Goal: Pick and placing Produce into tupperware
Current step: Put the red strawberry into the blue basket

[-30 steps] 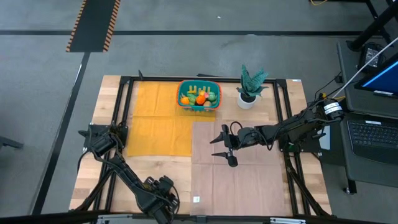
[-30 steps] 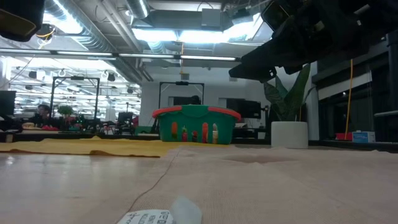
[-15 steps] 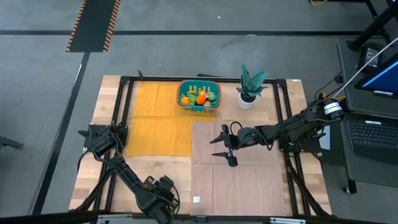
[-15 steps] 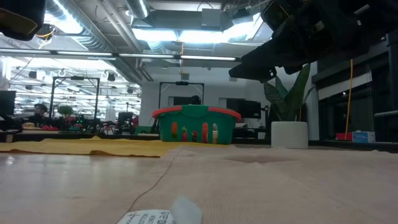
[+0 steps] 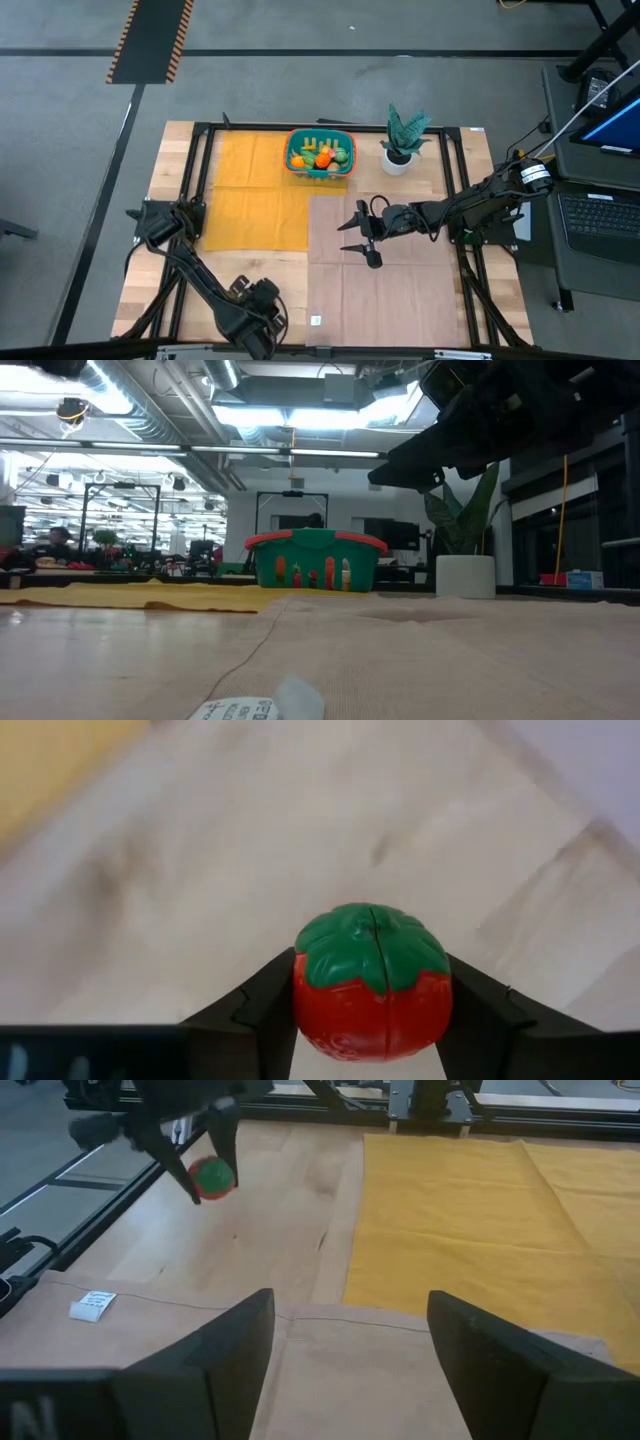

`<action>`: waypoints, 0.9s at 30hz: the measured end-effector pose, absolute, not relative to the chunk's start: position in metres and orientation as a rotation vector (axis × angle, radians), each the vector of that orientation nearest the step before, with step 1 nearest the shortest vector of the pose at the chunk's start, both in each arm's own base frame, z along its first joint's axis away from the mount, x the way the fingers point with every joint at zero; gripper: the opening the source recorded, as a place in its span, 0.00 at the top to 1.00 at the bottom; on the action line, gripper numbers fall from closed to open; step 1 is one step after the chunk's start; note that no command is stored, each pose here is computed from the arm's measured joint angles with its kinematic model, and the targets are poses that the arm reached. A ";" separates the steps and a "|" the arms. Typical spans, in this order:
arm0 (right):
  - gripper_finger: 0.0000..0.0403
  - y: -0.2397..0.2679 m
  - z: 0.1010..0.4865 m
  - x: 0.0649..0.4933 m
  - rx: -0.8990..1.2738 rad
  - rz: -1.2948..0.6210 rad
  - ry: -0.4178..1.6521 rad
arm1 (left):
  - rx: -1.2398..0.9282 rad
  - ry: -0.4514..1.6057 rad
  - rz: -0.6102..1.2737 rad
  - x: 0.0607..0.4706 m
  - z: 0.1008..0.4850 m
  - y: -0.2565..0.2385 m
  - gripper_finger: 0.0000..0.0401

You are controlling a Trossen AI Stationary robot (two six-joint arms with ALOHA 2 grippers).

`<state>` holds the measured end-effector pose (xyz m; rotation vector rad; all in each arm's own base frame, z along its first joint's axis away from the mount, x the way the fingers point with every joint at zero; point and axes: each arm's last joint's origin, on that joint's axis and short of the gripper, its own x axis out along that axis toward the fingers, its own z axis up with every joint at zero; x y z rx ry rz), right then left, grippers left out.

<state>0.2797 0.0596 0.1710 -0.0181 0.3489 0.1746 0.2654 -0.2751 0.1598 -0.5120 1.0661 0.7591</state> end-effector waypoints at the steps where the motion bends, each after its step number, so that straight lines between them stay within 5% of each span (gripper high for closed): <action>1: 0.34 0.060 0.171 0.280 -0.018 0.175 0.349 | -0.493 1.033 0.759 0.265 0.164 -0.273 0.56; 10: 0.34 0.060 0.172 0.280 0.028 0.167 0.343 | -0.264 0.814 0.711 0.258 0.209 -0.253 0.57; 27: 0.34 0.058 0.194 0.274 0.048 0.175 0.253 | 0.029 0.774 0.584 0.281 0.267 -0.199 0.58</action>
